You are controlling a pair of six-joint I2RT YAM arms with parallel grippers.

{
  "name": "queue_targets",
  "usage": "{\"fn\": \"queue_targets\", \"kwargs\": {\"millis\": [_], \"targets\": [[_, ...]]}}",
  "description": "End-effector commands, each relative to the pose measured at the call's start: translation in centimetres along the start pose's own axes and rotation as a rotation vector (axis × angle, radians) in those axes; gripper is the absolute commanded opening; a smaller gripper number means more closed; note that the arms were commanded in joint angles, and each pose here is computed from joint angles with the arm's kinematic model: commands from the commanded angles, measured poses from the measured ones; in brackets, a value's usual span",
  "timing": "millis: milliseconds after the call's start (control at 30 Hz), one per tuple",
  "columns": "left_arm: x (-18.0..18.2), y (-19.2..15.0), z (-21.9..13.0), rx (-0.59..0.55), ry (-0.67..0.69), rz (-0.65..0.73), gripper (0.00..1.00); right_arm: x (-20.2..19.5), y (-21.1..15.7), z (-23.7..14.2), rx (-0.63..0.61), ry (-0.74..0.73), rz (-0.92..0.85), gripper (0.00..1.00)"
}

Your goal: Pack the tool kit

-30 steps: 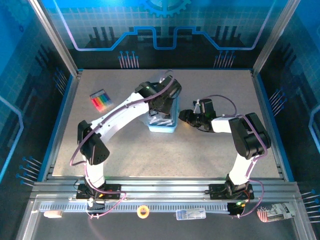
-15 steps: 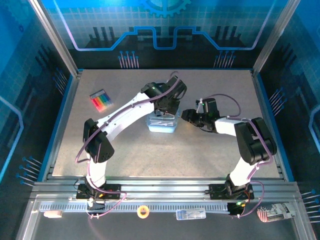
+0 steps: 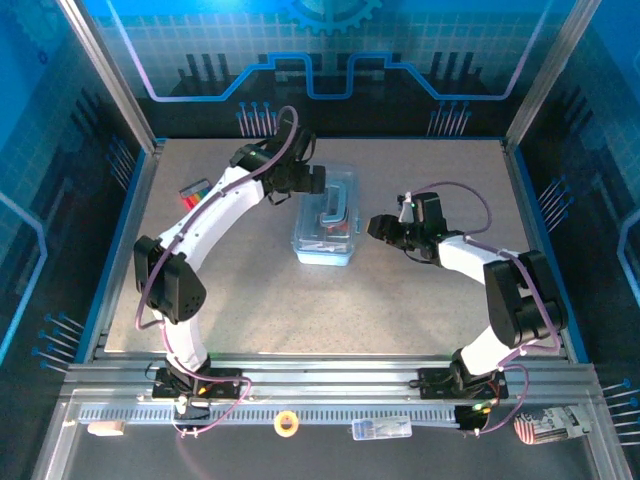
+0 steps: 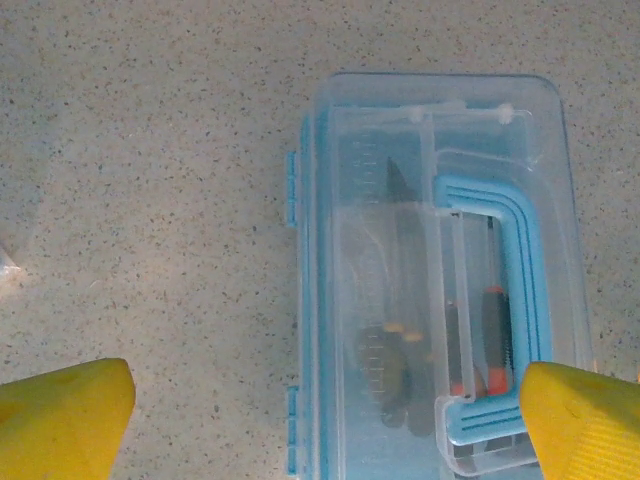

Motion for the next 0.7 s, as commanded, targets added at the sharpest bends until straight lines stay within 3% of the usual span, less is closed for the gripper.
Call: {"fn": "queue_targets", "kwargs": {"millis": [0, 200, 433, 667], "targets": [[-0.5, -0.2, 1.9, 0.035, -0.051, -0.022, 0.99, 0.5, 0.8, -0.8, -0.022, -0.002, -0.016, 0.55], [-1.9, -0.8, 4.6, 0.119, -0.138, 0.006, 0.99, -0.1, 0.2, -1.0, -0.004, -0.019, -0.015, 0.57], [-1.9, -1.6, 7.4, 0.198, -0.108, 0.031, 0.99, -0.6, -0.4, -1.3, 0.002, -0.027, -0.012, 0.59], [-2.5, -3.0, 9.8, 0.256, -0.172, 0.037, 0.99, -0.6, -0.4, -1.4, 0.003, -0.031, -0.016, 0.59]]}}
Point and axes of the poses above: each hand's point on the last joint's axis, 136 mm out from that joint toward the fingers, its own z axis out along the fingers, its own x axis along the line the jaws close on, y = z × x, the point moved 7 cm from there along -z, back along the fingers, and after that the axes turned 7 degrees about z, right-handed, at the moved point
